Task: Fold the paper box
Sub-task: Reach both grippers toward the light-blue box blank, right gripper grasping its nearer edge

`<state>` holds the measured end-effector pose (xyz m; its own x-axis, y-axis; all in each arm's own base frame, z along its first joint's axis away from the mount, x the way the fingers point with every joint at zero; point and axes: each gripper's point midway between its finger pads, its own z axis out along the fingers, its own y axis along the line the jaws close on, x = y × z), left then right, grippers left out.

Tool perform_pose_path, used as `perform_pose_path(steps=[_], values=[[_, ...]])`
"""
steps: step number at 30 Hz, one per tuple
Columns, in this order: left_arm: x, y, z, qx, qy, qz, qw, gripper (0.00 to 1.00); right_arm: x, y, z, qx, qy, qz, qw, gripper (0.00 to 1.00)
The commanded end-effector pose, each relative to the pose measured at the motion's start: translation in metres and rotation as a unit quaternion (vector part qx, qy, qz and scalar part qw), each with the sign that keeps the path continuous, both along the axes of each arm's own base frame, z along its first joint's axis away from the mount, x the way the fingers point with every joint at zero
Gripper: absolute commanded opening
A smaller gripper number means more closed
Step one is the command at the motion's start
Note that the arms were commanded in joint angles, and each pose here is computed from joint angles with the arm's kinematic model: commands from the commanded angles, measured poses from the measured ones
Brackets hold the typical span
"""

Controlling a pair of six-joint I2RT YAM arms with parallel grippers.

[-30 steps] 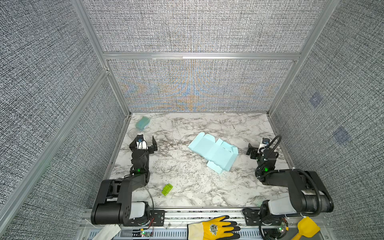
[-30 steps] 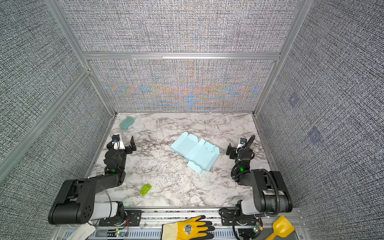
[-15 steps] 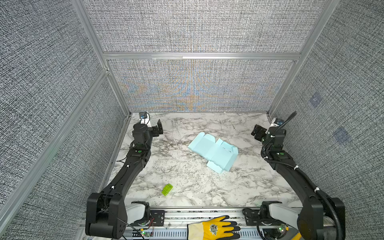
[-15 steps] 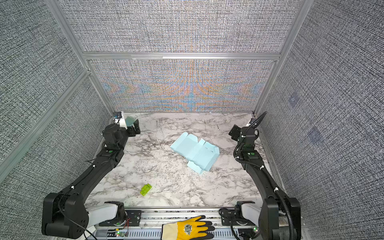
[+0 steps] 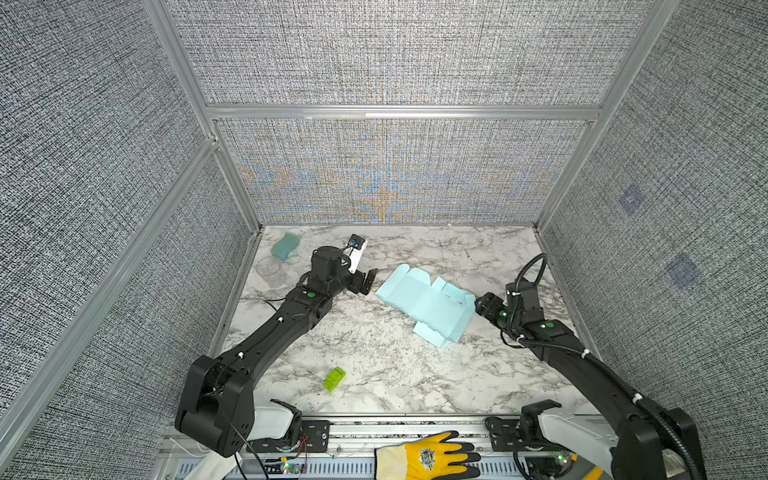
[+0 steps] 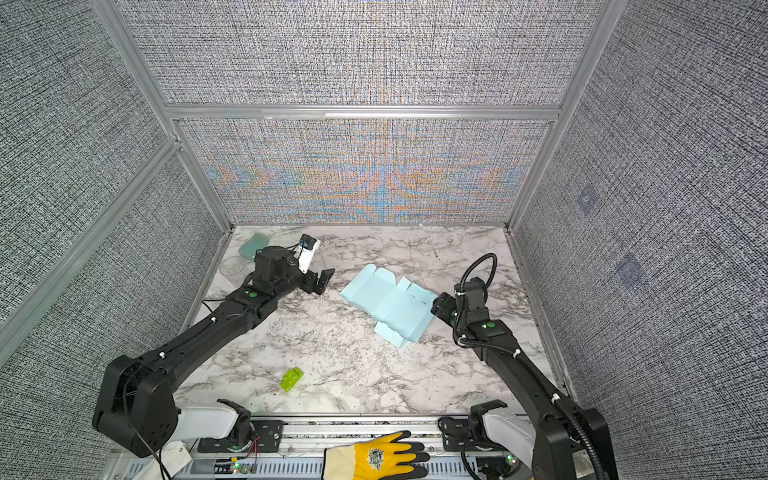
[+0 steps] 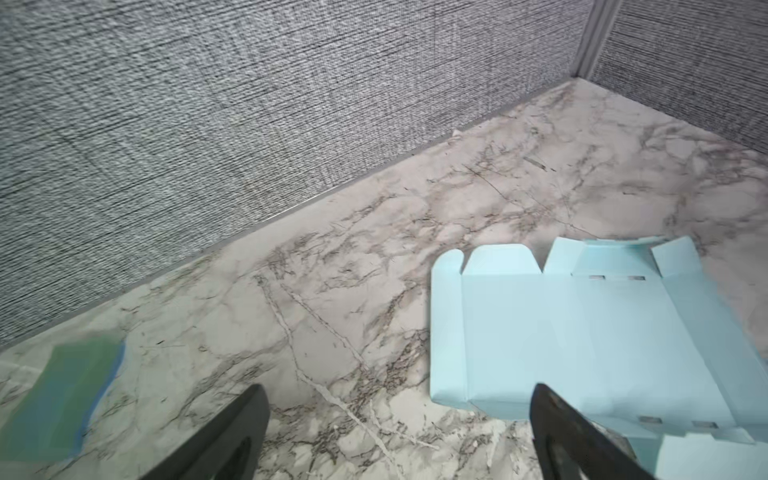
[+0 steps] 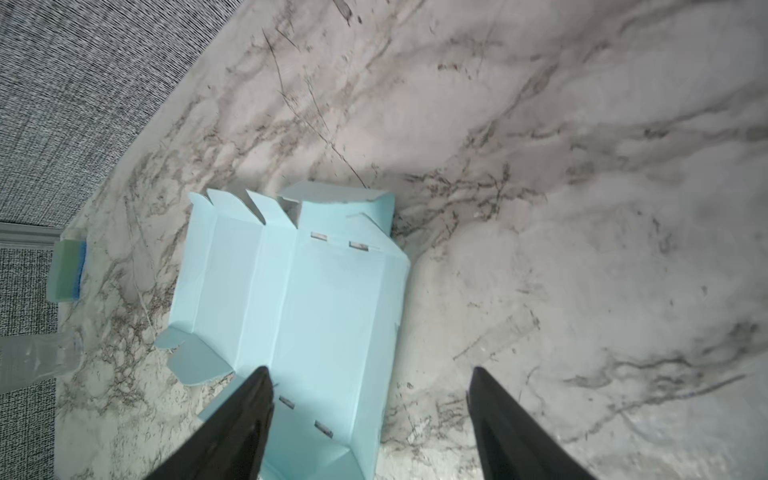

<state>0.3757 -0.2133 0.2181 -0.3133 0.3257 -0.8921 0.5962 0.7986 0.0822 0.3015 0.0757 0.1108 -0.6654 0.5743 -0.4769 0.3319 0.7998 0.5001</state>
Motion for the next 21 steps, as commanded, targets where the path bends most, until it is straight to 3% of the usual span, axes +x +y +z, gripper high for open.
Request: perform_pose_path(steps=[1, 9, 21], values=[[-0.011, -0.016, 0.001, 0.001, 0.003, -0.038, 0.999, 0.99, -0.011, 0.014, -0.016, 0.049, 0.036, 0.002, 0.998, 0.7], [-0.019, -0.026, -0.003, 0.018, 0.005, -0.05, 0.999, 0.99, -0.01, 0.022, -0.044, 0.066, 0.05, 0.015, 0.996, 0.62], [-0.02, -0.036, -0.018, 0.034, 0.018, -0.06, 0.997, 0.99, 0.015, 0.044, -0.053, 0.086, -0.002, 0.071, 0.994, 0.47]])
